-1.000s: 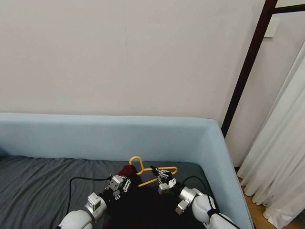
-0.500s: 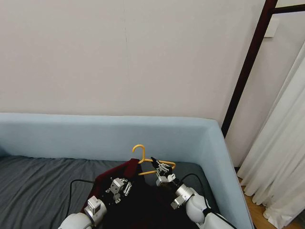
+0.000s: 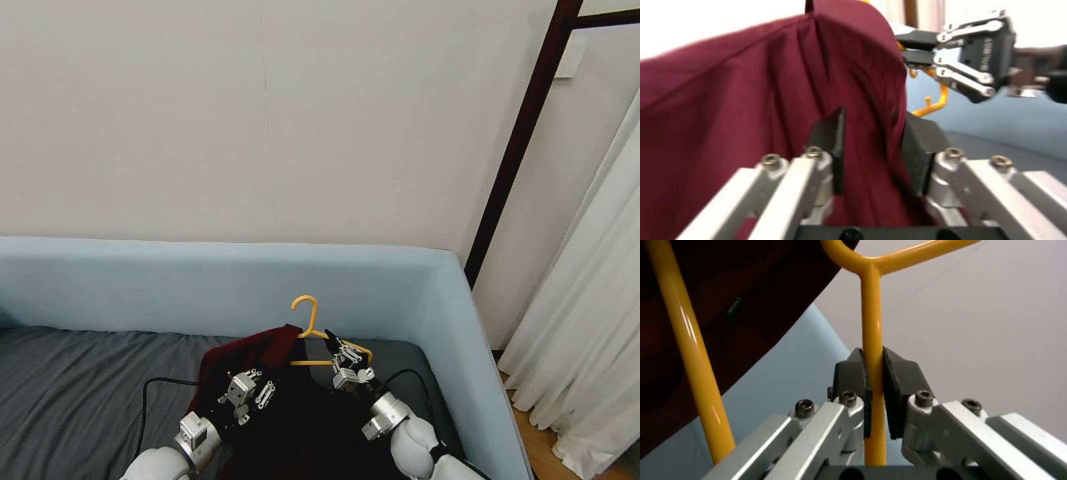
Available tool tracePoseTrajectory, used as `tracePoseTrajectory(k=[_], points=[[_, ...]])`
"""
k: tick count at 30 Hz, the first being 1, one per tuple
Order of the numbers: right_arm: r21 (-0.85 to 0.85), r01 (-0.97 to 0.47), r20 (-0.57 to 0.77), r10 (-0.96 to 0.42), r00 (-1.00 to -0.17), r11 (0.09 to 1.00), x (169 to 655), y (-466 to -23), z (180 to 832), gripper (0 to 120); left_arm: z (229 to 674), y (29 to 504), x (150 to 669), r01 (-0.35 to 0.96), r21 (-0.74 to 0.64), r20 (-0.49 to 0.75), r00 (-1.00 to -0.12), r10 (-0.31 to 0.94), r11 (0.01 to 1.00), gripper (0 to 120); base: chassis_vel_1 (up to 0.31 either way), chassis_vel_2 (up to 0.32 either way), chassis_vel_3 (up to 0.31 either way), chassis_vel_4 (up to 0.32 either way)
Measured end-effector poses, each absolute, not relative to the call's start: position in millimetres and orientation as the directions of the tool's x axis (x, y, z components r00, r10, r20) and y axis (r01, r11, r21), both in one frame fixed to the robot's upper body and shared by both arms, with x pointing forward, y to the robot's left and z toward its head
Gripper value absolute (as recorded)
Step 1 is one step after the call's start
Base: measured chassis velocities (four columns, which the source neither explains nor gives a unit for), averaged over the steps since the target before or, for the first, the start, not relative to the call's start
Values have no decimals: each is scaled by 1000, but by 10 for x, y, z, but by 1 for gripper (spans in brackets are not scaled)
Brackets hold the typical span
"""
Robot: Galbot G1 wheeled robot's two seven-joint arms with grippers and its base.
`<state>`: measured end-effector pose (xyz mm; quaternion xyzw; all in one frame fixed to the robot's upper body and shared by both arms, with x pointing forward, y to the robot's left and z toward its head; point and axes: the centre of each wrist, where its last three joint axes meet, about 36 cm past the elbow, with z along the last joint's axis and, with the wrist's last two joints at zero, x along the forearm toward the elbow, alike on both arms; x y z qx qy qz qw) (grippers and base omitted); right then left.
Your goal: Pick up the clothes from the sofa and hang them on the clothes hanger.
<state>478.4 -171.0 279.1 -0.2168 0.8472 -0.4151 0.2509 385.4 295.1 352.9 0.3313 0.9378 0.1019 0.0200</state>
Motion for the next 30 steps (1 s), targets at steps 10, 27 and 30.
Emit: tracePoseTrajectory(k=[10, 27, 30], points=[[-846, -59, -316, -587, -745, 530, 4866, -1787, 2900, 5, 4318, 3563, 3993, 728, 355, -78, -602, 794, 587, 75, 0, 0, 0, 0], [-887, -5, -344, -668, -661, 462, 4820, -1535, 2962, 5, 4815, 4309, 4630, 855, 290, 239, -500, 832, 430, 113, 0, 0, 0, 0], [-894, 16, -349, -672, -653, 448, 4833, -1530, 2983, 5, 4795, 4338, 4641, 868, 237, 273, -491, 827, 437, 115, 0, 0, 0, 0]])
